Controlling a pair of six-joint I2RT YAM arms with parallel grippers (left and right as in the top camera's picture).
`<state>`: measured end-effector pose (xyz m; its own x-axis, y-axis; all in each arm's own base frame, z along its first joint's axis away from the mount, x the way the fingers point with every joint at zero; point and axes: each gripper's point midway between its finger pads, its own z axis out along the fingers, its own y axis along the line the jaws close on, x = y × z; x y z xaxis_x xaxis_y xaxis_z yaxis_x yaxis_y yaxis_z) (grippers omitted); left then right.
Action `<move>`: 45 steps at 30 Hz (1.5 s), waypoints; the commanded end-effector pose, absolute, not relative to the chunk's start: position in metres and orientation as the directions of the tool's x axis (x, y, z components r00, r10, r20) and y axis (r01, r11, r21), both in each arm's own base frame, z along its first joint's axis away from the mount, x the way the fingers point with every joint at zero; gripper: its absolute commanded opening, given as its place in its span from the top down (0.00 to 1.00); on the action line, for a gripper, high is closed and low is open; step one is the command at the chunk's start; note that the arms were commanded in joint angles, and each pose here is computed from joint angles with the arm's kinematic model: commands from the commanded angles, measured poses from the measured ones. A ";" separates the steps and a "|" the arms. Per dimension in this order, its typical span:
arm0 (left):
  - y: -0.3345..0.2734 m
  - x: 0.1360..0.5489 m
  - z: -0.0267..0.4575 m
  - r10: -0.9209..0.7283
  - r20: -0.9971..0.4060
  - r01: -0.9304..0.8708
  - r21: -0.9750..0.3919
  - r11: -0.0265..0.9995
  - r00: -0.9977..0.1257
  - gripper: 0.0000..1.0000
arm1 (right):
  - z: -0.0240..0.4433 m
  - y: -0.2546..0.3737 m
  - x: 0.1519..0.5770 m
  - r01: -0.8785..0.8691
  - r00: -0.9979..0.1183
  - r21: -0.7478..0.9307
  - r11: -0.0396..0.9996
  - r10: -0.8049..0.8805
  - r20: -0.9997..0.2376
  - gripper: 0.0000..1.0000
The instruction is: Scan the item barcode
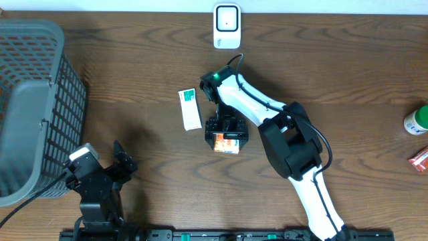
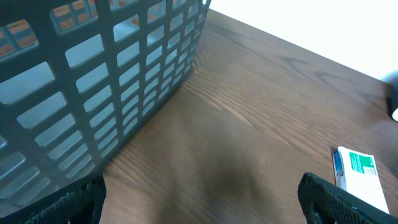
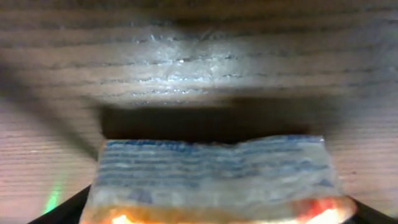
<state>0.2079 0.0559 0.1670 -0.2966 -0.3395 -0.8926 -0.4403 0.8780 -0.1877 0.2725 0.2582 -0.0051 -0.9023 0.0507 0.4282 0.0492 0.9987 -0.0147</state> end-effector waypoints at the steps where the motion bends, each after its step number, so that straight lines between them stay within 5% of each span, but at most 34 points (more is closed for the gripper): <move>1: 0.057 0.207 0.167 -0.342 -0.893 -0.447 -0.189 0.874 -0.292 0.01 | -0.035 0.244 0.275 0.027 -0.911 -0.091 0.996 0.062 0.408 0.22; 18: 0.057 0.207 0.167 -0.342 -0.893 -0.447 -0.189 0.874 -0.291 0.01 | 0.055 0.232 0.303 0.111 -0.837 0.187 0.976 -0.010 0.547 0.25; 21: 0.057 0.207 0.167 -0.342 -0.893 -0.447 -0.189 0.874 -0.291 0.01 | 0.058 0.227 0.306 0.092 -0.841 0.203 0.975 -0.033 0.539 0.02; 29: 0.057 0.207 0.167 -0.342 -0.893 -0.447 -0.189 0.874 -0.291 0.01 | 0.039 0.252 0.309 -0.013 -0.891 0.197 0.980 -0.101 0.444 0.01; 45: 0.057 0.207 0.167 -0.342 -0.893 -0.447 -0.189 0.874 -0.291 0.01 | 0.017 0.228 0.288 0.058 -0.881 -0.044 0.997 0.072 0.467 0.01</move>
<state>0.2079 0.0559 0.1670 -0.2966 -0.3395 -0.8926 -0.4403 0.8780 -0.1877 0.2856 0.2351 0.0148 -0.8717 0.0241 0.4894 0.0308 0.9995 0.0056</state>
